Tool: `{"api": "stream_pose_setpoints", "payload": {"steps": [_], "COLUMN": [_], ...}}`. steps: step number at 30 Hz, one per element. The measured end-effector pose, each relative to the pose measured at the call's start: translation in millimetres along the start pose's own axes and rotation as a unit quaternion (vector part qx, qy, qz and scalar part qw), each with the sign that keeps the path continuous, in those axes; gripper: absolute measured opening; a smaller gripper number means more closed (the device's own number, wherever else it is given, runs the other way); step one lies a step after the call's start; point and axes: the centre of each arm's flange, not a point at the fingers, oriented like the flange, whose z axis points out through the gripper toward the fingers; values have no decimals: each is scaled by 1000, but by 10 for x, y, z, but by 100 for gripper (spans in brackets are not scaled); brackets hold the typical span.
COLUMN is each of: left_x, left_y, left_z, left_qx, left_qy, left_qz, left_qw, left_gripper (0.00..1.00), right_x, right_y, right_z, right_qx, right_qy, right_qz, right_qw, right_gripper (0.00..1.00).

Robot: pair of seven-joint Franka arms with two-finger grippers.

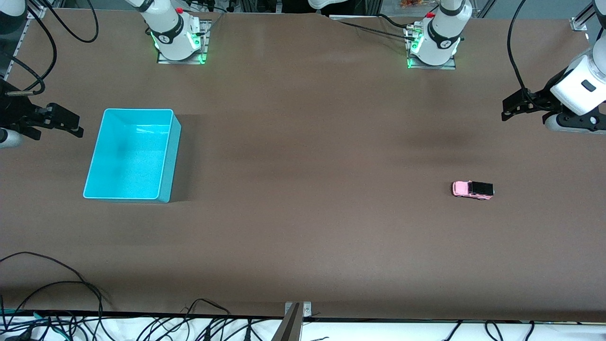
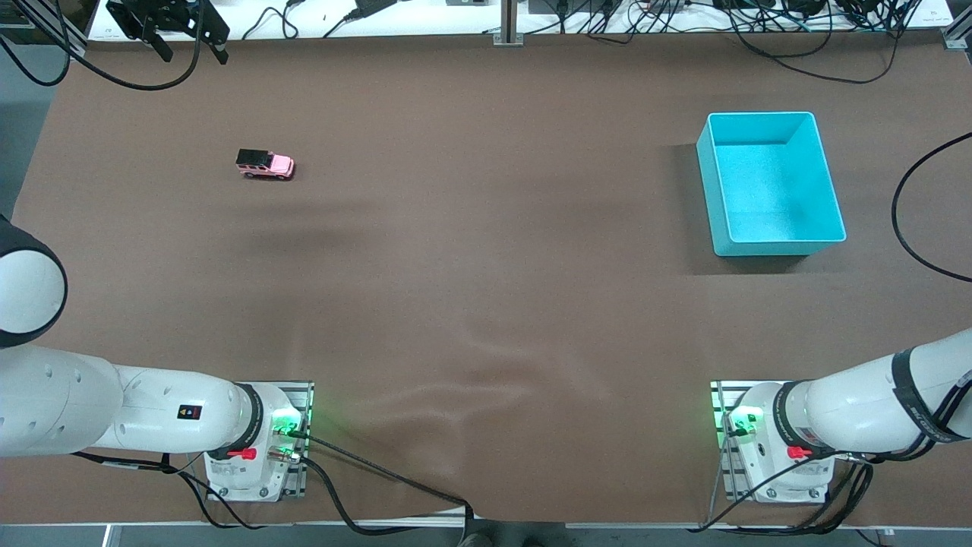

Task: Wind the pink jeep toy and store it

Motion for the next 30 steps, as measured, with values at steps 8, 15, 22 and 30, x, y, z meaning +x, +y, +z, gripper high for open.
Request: {"api": "stream_pose_setpoints", "payload": {"steps": [8, 15, 22, 30], "left_x": [-2, -10, -11, -11], "left_y": [0, 16, 29, 29], "left_z": [-4, -33, -35, -35], "left_qx": [0, 0, 0, 0], "left_qy": [0, 3, 3, 3], "left_qz": [0, 1, 3, 3], "left_qw": [1000, 1000, 1000, 1000], "left_gripper": [100, 100, 100, 100], "right_x": [0, 0, 0, -1], "right_y": [1, 1, 1, 16], "right_z": [0, 0, 0, 0], "right_qx": [0, 0, 0, 0], "right_qy": [0, 0, 0, 0], "right_qz": [0, 0, 0, 1], "right_qw": [1000, 1000, 1000, 1000], "right_gripper": [100, 100, 100, 100]}}
